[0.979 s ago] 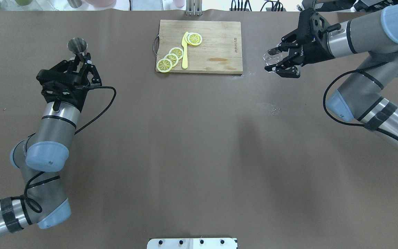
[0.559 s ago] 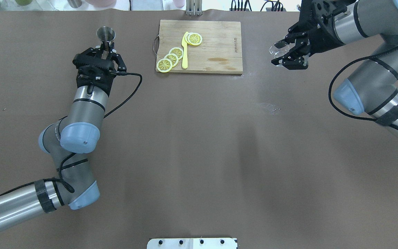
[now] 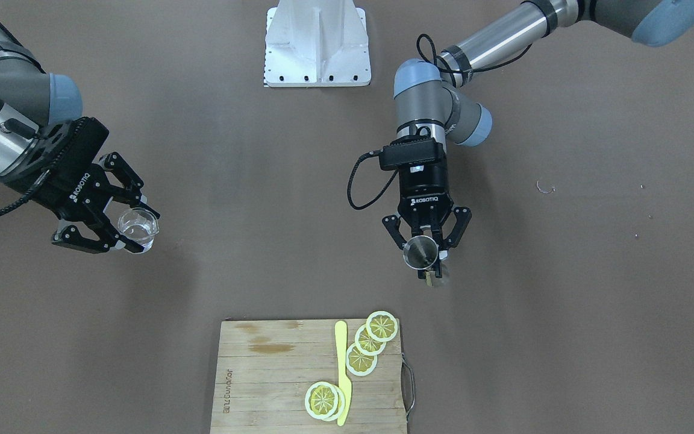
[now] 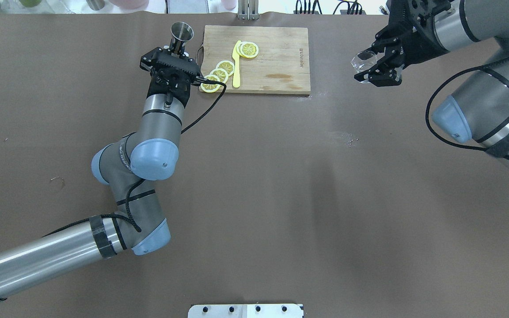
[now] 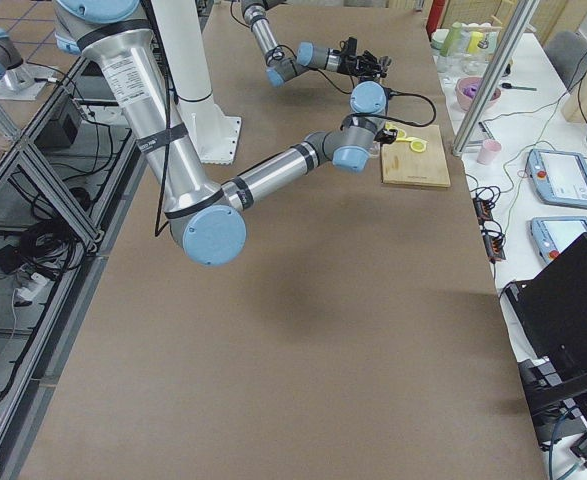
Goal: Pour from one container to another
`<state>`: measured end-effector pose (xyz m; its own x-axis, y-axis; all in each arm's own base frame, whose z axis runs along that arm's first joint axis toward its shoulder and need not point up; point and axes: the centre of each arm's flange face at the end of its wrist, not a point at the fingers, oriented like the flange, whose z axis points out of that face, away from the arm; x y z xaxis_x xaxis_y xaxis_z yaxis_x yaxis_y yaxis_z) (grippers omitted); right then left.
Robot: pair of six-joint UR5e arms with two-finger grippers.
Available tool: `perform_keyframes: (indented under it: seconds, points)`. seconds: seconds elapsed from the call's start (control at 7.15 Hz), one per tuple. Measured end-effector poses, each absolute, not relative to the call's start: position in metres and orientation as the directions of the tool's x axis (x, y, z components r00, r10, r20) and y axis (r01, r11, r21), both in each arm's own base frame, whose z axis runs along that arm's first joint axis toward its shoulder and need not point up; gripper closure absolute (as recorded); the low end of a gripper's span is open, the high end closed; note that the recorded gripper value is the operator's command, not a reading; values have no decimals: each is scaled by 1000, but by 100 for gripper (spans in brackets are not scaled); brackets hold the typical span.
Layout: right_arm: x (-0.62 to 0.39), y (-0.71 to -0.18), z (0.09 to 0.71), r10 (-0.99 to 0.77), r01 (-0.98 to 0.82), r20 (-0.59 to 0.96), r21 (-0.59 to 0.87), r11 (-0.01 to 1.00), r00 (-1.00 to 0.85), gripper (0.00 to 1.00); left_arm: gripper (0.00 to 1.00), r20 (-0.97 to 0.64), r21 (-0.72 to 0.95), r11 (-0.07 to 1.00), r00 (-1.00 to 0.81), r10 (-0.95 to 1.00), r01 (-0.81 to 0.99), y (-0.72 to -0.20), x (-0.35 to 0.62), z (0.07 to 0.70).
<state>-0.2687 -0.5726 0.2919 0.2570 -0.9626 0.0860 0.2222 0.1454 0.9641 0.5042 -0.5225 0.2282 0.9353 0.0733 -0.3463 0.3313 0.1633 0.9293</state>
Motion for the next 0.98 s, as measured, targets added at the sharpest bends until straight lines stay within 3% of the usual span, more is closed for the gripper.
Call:
perform_keyframes:
  seconds: [0.56,0.98]
  points:
    - [-262,-558,255,-933,293,223,906,306,283,100,100,-286,942,206,954,86,264,-534,561,140]
    - [-249,-541,235,-898,331,230,872,361,375,100,100,-241,948,241,964,111,209,-525,605,87]
